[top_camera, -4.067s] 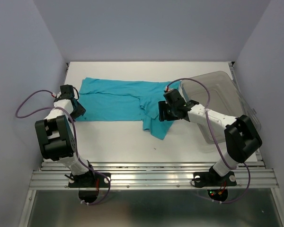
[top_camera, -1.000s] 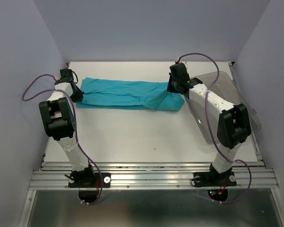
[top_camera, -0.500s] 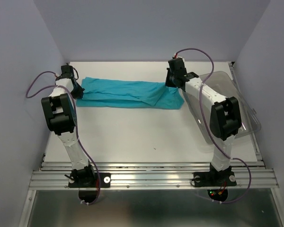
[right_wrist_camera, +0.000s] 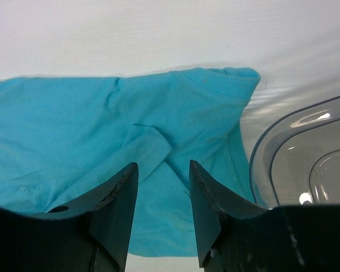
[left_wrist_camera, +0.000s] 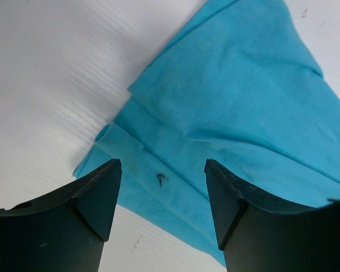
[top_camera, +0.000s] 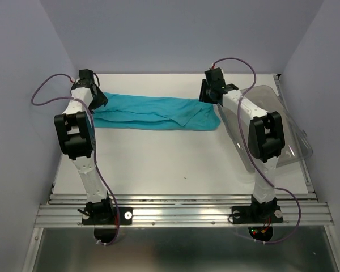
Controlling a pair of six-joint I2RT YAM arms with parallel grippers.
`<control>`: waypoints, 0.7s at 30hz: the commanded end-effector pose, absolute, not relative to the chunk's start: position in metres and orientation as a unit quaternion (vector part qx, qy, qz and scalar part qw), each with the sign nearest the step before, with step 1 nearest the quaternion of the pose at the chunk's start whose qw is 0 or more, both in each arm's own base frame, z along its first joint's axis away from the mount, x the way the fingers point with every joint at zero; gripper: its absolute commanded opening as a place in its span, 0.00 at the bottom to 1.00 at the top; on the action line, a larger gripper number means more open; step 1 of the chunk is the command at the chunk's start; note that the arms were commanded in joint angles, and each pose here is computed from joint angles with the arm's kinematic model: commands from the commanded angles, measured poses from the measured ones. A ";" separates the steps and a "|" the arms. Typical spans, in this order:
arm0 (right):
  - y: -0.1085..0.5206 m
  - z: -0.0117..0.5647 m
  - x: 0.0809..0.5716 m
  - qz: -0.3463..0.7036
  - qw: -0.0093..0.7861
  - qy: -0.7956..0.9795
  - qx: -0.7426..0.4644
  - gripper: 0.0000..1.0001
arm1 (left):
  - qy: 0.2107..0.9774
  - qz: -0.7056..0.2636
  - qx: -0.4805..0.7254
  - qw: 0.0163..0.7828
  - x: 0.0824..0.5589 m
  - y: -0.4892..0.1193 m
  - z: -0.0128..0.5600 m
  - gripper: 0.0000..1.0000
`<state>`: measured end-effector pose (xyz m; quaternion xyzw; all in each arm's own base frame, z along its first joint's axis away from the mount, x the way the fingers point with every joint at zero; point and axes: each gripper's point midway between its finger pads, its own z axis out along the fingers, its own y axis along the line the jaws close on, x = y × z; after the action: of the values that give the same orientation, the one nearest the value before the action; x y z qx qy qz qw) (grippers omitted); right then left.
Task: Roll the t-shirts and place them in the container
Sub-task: Fold the T-shirt at the center of the board.
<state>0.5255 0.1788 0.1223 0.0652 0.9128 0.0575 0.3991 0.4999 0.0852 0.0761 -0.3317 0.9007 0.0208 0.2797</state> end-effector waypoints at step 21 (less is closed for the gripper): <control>0.245 0.083 0.478 0.252 0.283 0.924 0.043 0.48 | 0.920 -0.009 -0.250 0.302 0.448 0.007 0.113 0.66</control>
<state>0.4653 0.2270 0.0643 0.0505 0.9395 0.2084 0.2671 0.4560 0.0181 0.0995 -0.2624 0.9211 -0.0010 0.2878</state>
